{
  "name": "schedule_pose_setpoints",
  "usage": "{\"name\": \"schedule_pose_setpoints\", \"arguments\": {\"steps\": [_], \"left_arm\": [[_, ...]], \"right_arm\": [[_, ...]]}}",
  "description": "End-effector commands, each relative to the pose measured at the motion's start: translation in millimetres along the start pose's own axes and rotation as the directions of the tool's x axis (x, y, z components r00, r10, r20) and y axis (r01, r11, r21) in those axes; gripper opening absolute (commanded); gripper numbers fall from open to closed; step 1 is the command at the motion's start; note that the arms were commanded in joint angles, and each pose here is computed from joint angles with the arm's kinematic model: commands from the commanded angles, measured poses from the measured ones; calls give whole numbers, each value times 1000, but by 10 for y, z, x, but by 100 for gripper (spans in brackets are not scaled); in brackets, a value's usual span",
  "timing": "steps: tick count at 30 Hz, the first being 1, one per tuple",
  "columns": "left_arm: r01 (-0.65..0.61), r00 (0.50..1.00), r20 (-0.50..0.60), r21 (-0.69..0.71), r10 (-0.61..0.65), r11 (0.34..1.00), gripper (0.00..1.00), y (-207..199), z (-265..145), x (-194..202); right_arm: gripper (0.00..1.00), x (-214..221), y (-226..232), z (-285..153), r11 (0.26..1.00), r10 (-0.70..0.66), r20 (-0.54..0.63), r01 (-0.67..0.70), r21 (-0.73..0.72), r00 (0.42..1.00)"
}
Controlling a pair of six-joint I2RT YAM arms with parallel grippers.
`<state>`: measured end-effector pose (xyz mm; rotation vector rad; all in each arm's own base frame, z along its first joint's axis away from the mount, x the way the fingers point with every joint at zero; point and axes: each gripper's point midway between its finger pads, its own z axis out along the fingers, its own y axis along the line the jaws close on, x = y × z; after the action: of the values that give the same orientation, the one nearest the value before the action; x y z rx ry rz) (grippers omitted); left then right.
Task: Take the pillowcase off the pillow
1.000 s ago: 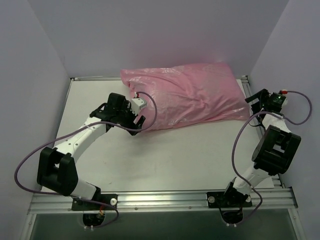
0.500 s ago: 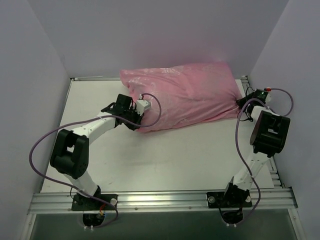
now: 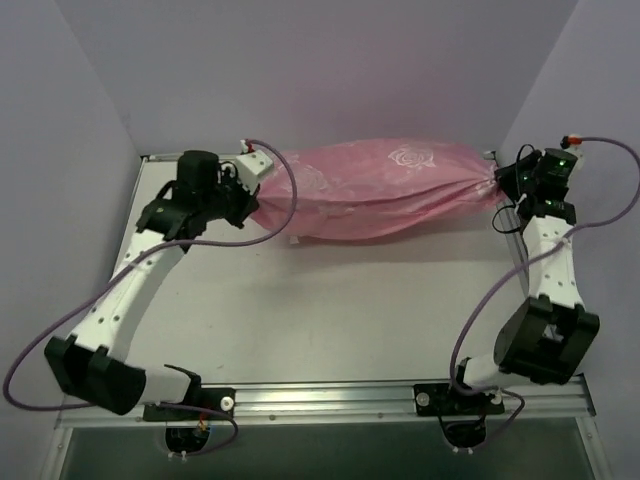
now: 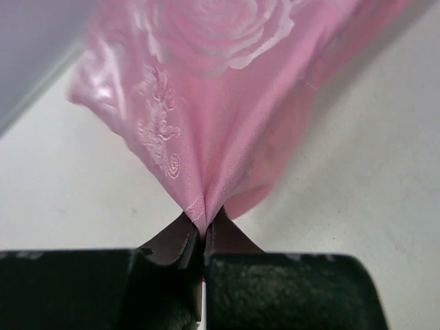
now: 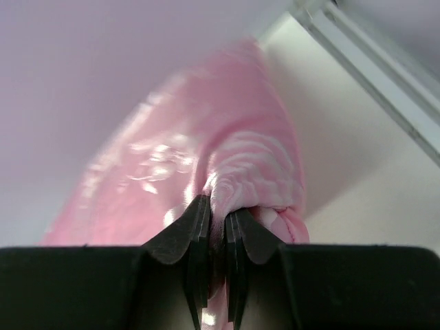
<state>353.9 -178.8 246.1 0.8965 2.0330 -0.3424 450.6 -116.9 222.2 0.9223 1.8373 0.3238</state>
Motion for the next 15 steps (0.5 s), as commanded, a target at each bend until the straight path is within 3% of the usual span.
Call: {"name": "schedule_pose_setpoints", "arguments": {"steps": [1,3,5,8,12,15], "left_arm": [[-69,989,122,-101,82,992,2,-39,-1069,-422],[-61,980,179,-147,88,987,2,-99,-1538,-523],[-32,960,268,-173,79,984,2,-143,-1970,-656],[5,946,317,-200,60,980,2,-201,-2355,-642],[60,942,335,-187,6,981,2,-296,-2527,-589],[122,952,300,-166,-67,979,2,-207,-2312,-533]], "right_arm": [[0,-691,727,-1122,983,-102,202,130,-128,974],[0,-870,998,-1808,966,-134,289,190,-175,948],[0,-927,1092,-2152,959,-155,310,218,-180,938],[0,-895,1200,-2570,944,-192,319,263,-198,928],[0,-795,1293,-2770,932,-215,308,289,-218,927],[0,-688,1273,-2520,931,-227,243,284,-230,943]]}}
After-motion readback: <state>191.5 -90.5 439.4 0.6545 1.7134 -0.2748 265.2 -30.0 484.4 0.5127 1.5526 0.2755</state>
